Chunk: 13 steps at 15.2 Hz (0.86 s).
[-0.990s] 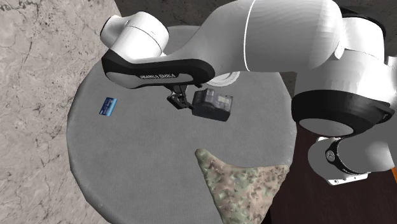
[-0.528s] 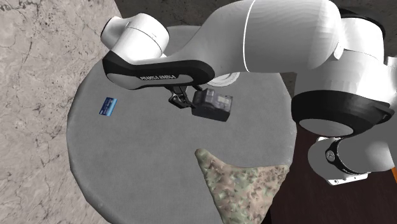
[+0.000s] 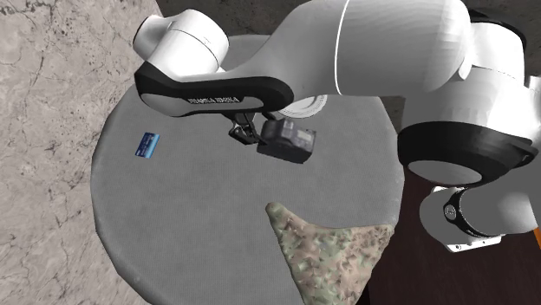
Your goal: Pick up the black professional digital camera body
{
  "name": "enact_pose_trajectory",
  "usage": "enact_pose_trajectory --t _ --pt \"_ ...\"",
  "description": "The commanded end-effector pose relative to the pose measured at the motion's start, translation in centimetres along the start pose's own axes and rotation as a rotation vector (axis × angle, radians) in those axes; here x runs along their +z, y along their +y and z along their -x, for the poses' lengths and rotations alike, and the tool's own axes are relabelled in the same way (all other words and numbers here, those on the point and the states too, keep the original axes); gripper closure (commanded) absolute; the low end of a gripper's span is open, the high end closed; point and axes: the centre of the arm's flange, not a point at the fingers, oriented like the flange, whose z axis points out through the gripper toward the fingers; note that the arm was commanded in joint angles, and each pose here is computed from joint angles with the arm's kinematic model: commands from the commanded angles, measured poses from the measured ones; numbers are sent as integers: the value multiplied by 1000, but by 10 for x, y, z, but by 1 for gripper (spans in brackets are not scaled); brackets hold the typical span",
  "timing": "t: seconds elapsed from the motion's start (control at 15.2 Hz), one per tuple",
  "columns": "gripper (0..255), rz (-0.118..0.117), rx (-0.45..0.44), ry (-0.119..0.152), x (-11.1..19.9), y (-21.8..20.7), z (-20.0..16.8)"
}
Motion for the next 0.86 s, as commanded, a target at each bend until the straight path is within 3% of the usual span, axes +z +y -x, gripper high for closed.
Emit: enact_pose_trajectory --t 0.0,0.79 --pt "255 0 0 1 -8 -1 8" --pt "255 0 0 1 -46 -3 45"
